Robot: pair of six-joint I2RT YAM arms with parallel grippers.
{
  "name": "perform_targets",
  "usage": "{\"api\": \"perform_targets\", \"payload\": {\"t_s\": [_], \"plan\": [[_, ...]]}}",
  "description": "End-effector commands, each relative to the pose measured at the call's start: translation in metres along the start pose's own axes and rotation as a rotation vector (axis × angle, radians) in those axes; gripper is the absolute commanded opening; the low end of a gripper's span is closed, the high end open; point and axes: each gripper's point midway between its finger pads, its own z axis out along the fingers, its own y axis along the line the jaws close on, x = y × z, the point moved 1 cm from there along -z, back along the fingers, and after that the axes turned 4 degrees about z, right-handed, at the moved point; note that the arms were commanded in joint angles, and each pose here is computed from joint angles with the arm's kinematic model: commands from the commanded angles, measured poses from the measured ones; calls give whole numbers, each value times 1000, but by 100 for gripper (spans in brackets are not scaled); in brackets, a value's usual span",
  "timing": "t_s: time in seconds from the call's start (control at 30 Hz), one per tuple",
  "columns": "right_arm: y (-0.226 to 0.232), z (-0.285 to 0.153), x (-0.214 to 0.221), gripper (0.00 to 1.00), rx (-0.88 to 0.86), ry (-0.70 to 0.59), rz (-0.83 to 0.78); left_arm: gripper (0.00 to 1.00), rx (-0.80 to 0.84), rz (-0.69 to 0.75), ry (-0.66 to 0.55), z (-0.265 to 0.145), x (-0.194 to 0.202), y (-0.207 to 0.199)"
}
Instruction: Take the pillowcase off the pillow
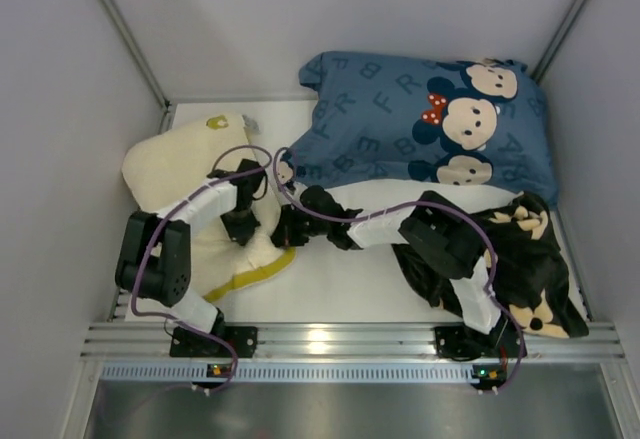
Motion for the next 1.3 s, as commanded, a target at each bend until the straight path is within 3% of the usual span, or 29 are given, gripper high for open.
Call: {"api": "perform_targets", "payload": {"t_s": [0.0,0.27,0.33,0.5,0.67,0.8,0.93,1.1,1.27], "plan": [[42,19,75,0,-146,297,20,0,174,-203,-180,10,-75,-5],[93,51,62,0,-321,347,40,0,144,-353,-134,24,-105,67],[94,59,61,0,-337,361,29,0,142,-365,-128,28,-106,73],[73,76,3,0,-286,275,0,0,189,-336,-122,23,-110,67],[32,67,-57,0,-152,171,-36,0,256,-361,-173,-1,-112,65],[50,19,-81,1,-114,51,-138,0,289,-363,-221,-19,-106,69],[49,2,-90,2,-105,33,-162,11,358,-382,-255,-40,-96,69],[32,-2,-100,2,-75,18,-145,39,423,-433,-326,-73,-96,73],[-12,6,-120,2,78,2,-100,48,601,-383,-322,-110,-89,55]]}}
